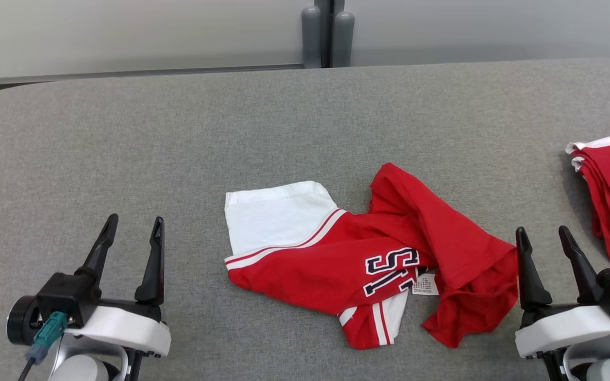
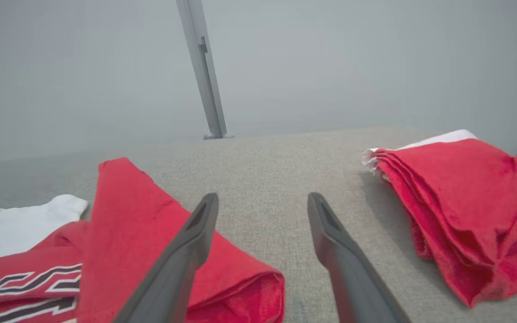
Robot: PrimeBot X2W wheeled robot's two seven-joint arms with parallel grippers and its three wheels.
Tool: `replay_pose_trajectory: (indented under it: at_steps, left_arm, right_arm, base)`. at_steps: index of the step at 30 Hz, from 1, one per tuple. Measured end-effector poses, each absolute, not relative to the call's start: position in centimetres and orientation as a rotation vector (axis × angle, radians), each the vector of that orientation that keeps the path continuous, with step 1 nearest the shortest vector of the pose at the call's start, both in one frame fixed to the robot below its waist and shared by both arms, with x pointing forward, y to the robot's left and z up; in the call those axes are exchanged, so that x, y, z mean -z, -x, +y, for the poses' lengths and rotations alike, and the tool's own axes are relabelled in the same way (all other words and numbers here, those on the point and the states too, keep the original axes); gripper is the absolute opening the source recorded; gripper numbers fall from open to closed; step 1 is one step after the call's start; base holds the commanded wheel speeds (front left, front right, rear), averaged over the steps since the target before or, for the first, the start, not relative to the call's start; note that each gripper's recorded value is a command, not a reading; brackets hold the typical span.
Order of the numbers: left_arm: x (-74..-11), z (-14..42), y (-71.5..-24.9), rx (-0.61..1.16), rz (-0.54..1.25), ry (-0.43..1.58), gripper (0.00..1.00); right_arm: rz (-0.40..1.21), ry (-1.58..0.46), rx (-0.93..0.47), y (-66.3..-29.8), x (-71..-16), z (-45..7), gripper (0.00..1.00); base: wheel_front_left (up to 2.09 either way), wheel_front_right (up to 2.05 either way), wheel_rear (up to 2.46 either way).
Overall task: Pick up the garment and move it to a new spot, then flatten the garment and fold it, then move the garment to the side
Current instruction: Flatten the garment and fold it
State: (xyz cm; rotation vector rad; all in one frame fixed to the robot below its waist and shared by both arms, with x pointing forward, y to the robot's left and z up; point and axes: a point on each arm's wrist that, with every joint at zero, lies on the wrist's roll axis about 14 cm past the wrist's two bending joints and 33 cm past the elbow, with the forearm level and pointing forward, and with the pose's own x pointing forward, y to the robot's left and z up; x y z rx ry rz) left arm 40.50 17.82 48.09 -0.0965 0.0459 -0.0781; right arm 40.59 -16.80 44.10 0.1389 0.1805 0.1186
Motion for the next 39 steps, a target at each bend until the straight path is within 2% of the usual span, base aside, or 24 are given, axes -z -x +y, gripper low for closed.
replay_pose_trajectory:
  at_steps: [5, 11, 26, 32, 34, 39]
  left_arm:
    - [-48.2, 17.4, -39.4, 0.087, 0.05, 0.095, 1.0]
    - [-48.2, 16.9, -38.1, 0.096, 0.058, 0.098, 1.0]
    - [-47.6, 16.2, -37.9, 0.117, 0.09, 0.1, 1.0]
    - [-44.6, 12.7, -38.0, 0.226, 0.229, 0.141, 1.0]
    - [-42.0, 10.6, -37.6, 0.282, 0.34, 0.171, 1.0]
    - [-39.3, 9.0, -37.3, 0.321, 0.453, 0.203, 1.0]
  right_arm:
    - [0.116, -0.032, -0.166, -38.9, -47.8, -16.2, 1.0]
    - [0.106, -0.03, -0.173, -36.5, -49.4, -15.6, 1.0]
    - [0.109, -0.056, -0.167, -36.2, -50.0, -15.4, 1.0]
    - [0.12, -0.06, -0.172, -36.7, -49.7, -15.1, 1.0]
    - [0.128, -0.061, -0.175, -37.0, -49.4, -14.9, 1.0]
    - [0.139, -0.065, -0.164, -37.1, -49.0, -15.2, 1.0]
  base:
    - [0.0, 0.0, 0.0]
    - [0.0, 0.0, 0.0]
    - [0.0, 0.0, 0.0]
    - [0.0, 0.0, 0.0]
    - [0.0, 0.0, 0.0]
    - [0.0, 0.0, 0.0]
